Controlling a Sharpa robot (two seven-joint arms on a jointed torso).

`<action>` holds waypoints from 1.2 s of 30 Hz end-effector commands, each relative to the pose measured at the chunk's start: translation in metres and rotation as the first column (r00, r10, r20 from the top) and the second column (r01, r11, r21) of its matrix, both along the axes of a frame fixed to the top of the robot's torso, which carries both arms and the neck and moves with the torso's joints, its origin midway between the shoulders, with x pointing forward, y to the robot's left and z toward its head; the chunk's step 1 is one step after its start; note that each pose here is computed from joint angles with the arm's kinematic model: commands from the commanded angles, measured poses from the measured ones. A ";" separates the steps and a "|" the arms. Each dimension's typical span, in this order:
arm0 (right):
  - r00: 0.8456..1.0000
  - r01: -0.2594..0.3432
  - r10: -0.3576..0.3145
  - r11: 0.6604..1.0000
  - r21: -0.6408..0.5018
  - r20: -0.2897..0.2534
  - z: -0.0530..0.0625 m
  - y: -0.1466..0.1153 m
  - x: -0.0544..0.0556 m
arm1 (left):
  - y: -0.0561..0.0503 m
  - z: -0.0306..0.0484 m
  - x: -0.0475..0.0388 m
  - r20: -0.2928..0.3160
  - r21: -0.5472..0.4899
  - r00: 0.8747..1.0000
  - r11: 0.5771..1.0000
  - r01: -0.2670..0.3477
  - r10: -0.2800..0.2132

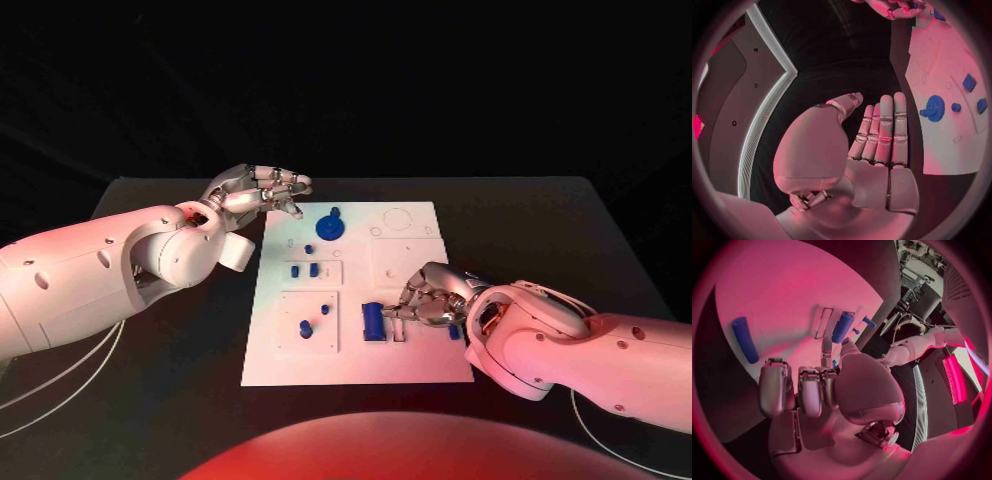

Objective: Assemble the parts on the task board

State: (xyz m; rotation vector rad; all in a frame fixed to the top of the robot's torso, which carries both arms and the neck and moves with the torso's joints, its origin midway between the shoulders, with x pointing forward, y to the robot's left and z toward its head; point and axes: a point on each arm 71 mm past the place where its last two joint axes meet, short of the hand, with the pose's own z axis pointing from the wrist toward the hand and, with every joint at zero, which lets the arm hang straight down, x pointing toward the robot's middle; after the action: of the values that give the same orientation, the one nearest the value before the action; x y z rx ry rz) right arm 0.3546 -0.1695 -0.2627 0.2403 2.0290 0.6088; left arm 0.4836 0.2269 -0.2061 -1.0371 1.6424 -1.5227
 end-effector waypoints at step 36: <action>0.990 0.128 -0.117 0.982 -0.138 0.079 -0.002 -0.085 -0.014 | -0.001 0.0009 -0.0017 0.000 -0.007 1.000 1.000 0.019 -0.019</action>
State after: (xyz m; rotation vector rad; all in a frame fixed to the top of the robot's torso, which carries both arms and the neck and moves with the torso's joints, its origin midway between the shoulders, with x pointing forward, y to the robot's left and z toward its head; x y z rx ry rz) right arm 0.3407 -0.2553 -0.2643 0.2803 1.9658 0.3986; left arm 0.4828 0.2286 -0.2062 -1.0389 1.6446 -1.5201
